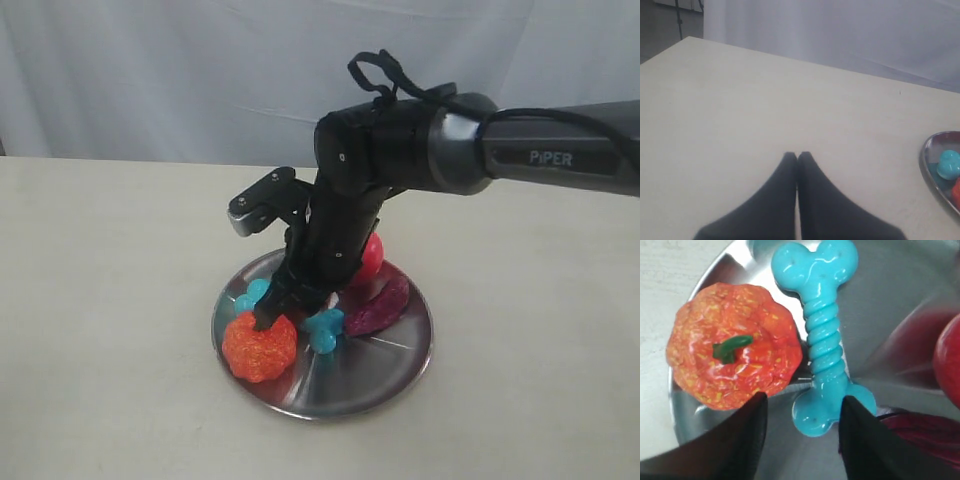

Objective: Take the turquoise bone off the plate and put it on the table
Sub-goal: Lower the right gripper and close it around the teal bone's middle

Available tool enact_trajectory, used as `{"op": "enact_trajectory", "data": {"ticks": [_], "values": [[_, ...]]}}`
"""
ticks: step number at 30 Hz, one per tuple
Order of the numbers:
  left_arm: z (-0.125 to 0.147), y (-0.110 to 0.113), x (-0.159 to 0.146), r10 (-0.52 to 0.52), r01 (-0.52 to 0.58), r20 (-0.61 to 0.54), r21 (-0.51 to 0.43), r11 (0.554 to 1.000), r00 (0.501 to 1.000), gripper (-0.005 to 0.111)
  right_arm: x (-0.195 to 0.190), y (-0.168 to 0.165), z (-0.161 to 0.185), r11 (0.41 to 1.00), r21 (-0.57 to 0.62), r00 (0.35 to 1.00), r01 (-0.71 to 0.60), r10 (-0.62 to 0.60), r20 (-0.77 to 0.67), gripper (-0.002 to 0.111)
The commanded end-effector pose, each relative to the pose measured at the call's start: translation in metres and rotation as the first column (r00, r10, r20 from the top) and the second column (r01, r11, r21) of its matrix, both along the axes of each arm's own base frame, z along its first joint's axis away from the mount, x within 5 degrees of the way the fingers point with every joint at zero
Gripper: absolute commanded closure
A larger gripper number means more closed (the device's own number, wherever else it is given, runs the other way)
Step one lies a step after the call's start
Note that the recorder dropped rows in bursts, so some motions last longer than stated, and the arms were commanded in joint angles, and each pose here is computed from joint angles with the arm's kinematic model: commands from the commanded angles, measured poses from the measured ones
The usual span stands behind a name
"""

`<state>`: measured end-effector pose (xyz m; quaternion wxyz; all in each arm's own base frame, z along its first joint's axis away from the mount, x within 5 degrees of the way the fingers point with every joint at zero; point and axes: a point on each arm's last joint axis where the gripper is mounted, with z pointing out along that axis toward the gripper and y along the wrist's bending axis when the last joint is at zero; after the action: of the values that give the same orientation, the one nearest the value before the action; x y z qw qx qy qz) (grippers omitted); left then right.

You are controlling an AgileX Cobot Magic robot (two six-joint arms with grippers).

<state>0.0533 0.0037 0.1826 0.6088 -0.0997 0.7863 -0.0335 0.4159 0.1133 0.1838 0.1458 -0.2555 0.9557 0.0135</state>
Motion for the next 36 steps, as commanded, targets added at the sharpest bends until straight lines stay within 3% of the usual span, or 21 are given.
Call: {"op": "enact_trajectory", "data": {"ticks": [1, 20, 36], "values": [[0.0, 0.0, 0.0, 0.006, -0.006, 0.004, 0.005, 1.0, 1.0, 0.107, 0.008, -0.003, -0.008, 0.998, -0.058, 0.998, -0.033, 0.036, 0.043, 0.065], [0.0, 0.0, 0.0, 0.006, -0.006, 0.004, 0.005, 1.0, 1.0, 0.107, 0.022, -0.001, -0.046, 0.993, -0.092, 0.993, -0.074, 0.081, 0.08, 0.065], [0.0, 0.0, 0.0, 0.006, -0.006, 0.004, 0.005, 1.0, 1.0, 0.107, 0.026, 0.0, -0.056, 0.994, -0.085, 0.991, -0.075, 0.084, 0.105, 0.065]]}}
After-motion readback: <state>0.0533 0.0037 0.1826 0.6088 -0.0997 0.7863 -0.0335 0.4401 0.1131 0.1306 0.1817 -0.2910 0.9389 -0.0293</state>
